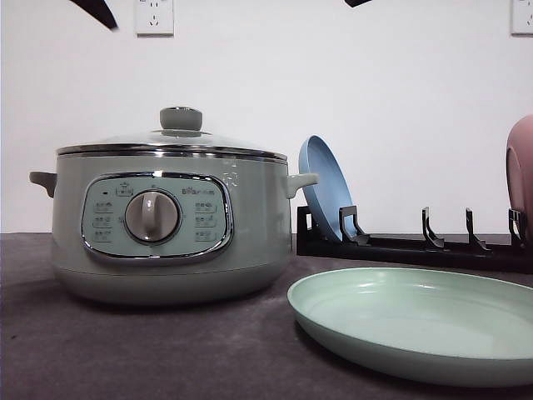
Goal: Transfer potato from steamer to green plate
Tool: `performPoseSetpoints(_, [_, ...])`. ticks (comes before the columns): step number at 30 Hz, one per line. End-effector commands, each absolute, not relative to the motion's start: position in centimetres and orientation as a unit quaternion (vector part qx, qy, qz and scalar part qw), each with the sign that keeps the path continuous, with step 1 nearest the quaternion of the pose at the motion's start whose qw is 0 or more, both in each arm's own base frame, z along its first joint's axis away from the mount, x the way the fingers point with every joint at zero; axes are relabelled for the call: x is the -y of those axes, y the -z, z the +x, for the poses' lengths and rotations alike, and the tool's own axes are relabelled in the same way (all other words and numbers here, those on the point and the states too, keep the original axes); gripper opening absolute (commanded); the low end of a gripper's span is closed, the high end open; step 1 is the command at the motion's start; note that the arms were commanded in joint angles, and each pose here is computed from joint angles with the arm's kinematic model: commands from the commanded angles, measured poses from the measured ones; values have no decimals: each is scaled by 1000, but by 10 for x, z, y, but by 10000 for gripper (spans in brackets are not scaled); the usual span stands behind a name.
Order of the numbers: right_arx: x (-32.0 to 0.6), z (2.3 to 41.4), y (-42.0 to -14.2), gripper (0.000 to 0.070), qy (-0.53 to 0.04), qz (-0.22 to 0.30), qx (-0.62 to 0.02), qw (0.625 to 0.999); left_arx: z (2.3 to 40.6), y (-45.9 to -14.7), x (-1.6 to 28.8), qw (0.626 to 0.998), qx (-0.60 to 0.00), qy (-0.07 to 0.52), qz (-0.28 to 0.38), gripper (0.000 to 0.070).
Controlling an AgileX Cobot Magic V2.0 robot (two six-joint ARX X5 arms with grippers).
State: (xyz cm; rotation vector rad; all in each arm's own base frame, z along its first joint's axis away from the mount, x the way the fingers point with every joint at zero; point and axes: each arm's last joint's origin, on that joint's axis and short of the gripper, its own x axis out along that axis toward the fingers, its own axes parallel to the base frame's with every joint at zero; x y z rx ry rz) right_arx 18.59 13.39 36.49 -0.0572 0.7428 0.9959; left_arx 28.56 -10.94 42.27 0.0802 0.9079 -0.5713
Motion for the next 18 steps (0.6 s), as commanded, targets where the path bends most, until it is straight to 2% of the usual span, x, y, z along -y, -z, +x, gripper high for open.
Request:
performPoseSetpoints(1, [-136,187,-368,289,-471,-32,-341,813,296,-423,118,859,-428,276,53,504])
performPoseSetpoints(9, [-135,187,-367,289,-468,-33,-348,812,327,-390,149,838,-465,271,89,504])
performPoseSetpoints(18, [-135,187,-367,289,-468,-33,-348,812,343,-361,168,819,-497,263,116,503])
